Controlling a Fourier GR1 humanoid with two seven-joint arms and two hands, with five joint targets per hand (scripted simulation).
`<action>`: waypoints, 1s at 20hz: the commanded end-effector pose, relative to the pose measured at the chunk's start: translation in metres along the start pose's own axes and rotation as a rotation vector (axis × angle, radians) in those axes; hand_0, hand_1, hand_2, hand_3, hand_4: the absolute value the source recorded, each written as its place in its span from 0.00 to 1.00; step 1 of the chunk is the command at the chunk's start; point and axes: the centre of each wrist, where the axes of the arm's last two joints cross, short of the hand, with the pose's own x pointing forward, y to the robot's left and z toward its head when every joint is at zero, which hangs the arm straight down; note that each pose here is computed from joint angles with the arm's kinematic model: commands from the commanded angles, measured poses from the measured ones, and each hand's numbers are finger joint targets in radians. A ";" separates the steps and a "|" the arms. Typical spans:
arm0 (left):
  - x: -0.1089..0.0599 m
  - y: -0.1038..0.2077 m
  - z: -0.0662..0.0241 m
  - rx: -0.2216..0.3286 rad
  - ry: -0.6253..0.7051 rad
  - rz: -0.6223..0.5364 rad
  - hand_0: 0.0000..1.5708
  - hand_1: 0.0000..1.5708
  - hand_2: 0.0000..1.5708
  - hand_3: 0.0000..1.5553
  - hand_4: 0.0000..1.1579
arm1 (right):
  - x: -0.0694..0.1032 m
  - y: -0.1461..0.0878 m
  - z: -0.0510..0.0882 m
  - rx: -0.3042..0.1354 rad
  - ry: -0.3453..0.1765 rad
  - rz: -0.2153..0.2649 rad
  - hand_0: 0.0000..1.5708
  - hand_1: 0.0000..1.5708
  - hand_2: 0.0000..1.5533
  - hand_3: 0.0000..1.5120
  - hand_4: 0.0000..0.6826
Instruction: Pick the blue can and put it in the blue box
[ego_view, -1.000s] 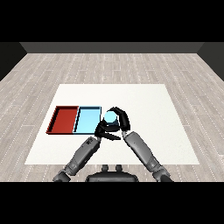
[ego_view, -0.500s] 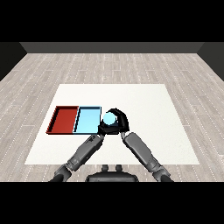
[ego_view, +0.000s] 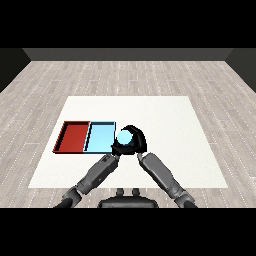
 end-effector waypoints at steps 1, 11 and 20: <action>-0.010 0.003 0.0073 0.019 -0.044 -0.010 1.00 1.00 1.00 0.97 0.89 | -0.008 -0.011 -0.006 0.004 -0.009 -0.018 0.90 0.90 0.93 0.92 0.88; -0.007 0.003 -0.0026 0.016 -0.114 -0.009 1.00 1.00 1.00 0.99 0.97 | 0.000 -0.010 0.000 0.089 0.043 0.032 0.00 0.00 0.00 0.00 0.00; -0.008 0.014 -0.0033 0.052 -0.101 -0.050 1.00 1.00 1.00 0.98 0.98 | 0.003 -0.046 0.004 0.009 -0.001 -0.022 0.00 0.00 0.00 0.00 0.00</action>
